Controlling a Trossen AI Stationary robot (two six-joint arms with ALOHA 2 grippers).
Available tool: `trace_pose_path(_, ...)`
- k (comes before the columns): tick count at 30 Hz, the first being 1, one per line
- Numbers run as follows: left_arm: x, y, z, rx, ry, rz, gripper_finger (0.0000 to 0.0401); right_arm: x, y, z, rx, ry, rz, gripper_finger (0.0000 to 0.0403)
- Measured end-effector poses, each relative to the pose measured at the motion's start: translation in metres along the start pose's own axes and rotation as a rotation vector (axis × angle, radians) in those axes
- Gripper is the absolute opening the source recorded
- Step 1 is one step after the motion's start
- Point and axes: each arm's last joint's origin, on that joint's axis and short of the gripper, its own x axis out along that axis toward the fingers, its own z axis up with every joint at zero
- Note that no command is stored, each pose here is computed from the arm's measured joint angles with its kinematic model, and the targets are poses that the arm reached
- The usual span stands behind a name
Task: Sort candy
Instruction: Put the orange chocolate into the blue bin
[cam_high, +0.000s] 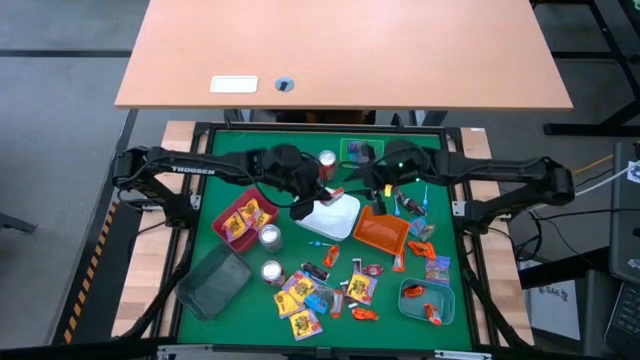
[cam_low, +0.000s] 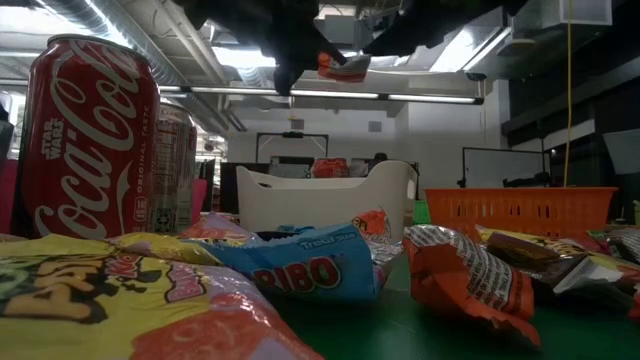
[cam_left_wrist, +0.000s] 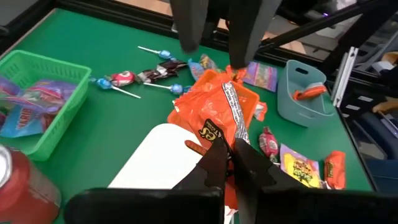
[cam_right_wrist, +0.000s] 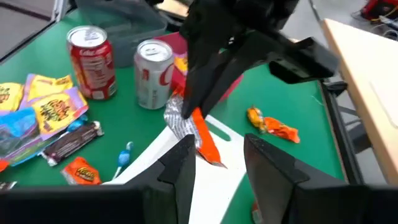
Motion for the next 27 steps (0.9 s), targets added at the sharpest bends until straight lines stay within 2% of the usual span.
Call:
trace_pose_path(7, 0.001, -0.005, -0.001, 0.008, 0.004, -0.014, 0.0000, 0.006, 0.010, 0.001, -0.069, 0.005, 0.038, 0.0136)
trace_pose_path(27, 0.003, -0.017, 0.002, 0.034, -0.042, -0.050, 0.0000, 0.016, 0.011, -0.002, -0.070, 0.017, 0.056, 0.0132)
